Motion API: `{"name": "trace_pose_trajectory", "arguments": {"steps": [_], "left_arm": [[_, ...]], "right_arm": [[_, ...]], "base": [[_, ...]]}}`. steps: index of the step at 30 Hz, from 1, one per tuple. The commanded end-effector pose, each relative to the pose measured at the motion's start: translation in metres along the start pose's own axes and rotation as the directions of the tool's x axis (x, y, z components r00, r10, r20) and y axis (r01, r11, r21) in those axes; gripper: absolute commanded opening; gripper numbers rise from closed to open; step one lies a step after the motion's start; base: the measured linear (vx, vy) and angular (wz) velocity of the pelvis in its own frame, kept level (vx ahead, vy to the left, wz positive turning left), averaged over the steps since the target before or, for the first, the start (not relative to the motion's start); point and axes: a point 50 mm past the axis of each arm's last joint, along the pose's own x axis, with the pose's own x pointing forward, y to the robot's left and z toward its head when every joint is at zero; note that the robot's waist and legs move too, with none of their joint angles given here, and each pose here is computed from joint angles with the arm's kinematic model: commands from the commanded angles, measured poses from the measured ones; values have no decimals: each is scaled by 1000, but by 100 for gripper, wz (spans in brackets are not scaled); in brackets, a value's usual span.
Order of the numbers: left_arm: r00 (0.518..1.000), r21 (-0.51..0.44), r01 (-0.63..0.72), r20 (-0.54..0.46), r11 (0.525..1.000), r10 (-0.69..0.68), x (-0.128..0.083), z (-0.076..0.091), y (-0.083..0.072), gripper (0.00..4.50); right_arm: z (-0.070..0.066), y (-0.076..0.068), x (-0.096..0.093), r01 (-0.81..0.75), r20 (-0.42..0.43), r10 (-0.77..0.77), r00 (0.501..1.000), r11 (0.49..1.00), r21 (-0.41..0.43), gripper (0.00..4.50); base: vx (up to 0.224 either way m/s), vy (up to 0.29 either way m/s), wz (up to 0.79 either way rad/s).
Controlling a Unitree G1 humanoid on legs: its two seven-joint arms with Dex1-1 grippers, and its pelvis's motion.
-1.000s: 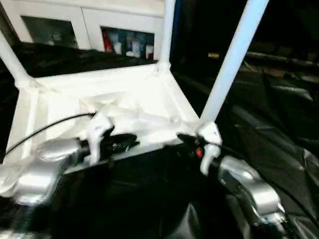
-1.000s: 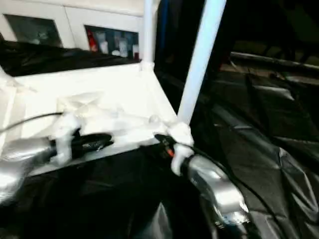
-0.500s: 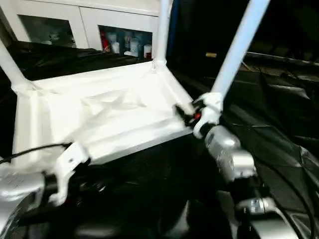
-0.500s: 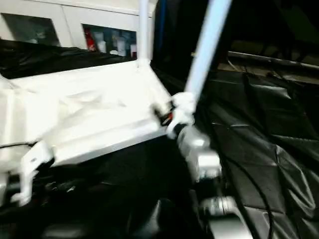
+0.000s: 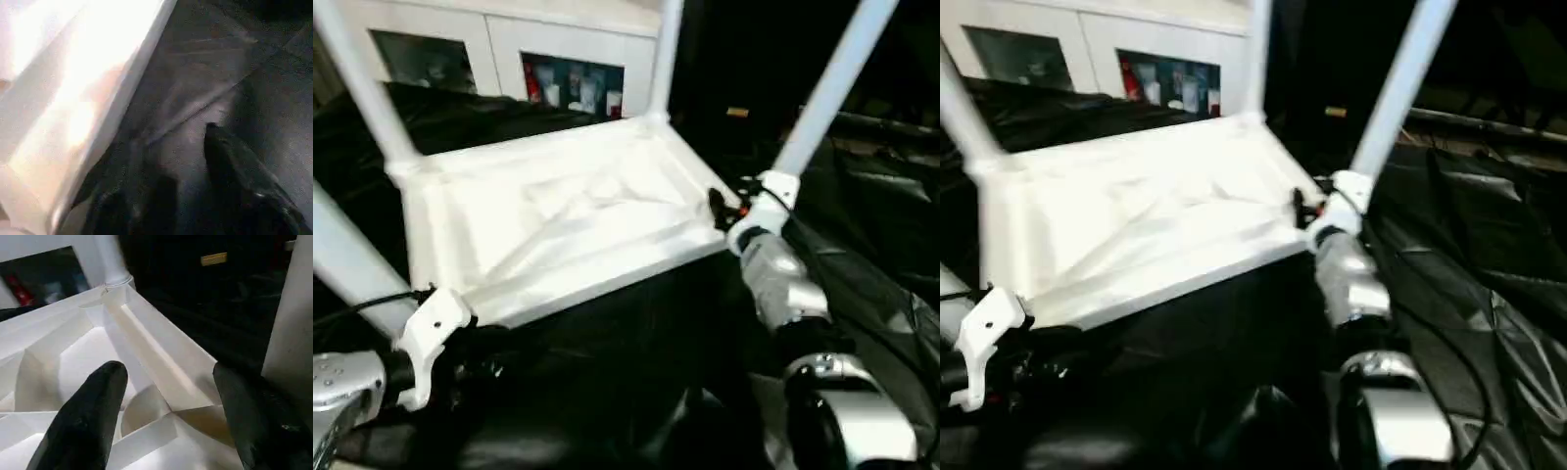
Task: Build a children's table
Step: Rotate leg to tighten, then rotate table base
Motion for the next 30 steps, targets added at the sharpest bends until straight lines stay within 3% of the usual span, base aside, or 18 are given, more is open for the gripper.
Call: {"name": "trace_pose_trajectory", "arguments": {"steps": [1, 7, 11, 12, 13, 16, 17, 20, 22, 27, 30], "left_arm": [[1000, -29, -2, 0, 1000, 2, -8, -9, 0, 226], [999, -72, -32, -6, 997, 32, -23, -27, -2, 226], [986, -120, -124, 99, 985, 136, -40, -33, 7, 226], [981, -124, -137, 119, 983, 152, -42, -33, 9, 256], [943, -137, -200, 243, 970, 229, -46, -23, 17, 261], [905, -143, -224, 337, 964, 260, -44, -11, 21, 269], [886, -147, -221, 384, 964, 262, -42, -5, 21, 297], [870, -154, -217, 416, 964, 263, -40, 0, 21, 306], [821, -193, -185, 508, 963, 260, -32, 11, 20, 329], [788, -213, -161, 561, 964, 256, -26, 18, 21, 375], [793, -213, -144, 559, 966, 241, -22, 19, 20, 389]], "right_arm": [[23, -37, -1, 130, 84, -131, 988, 991, 17, 314], [29, -45, -1, 84, 97, -81, 992, 996, -21, 314], [21, -35, -5, -54, 75, 62, 995, 994, -97, 314], [18, -33, -6, -78, 69, 86, 994, 992, -104, 314], [9, -27, -11, -141, 51, 149, 987, 981, -134, 314], [1, -25, -18, -176, 44, 183, 982, 975, -132, 331], [-2, -25, -22, -172, 46, 178, 983, 978, -121, 349], [-5, -25, -25, -164, 50, 171, 984, 980, -113, 357], [-16, -32, -40, -102, 41, 108, 993, 986, -131, 391], [-28, -43, -57, -21, 12, 24, 1000, 980, -196, 434], [-35, -49, -64, 10, -12, -13, 1000, 979, -203, 447]], "base": [[0, 0, 0], [0, 0, 0], [0, 0, 0], [0, 0, 0], [0, 0, 0], [0, 0, 0], [0, 0, 0], [0, 0, 0], [0, 0, 0], [0, 0, 0], [0, 0, 0]]}}
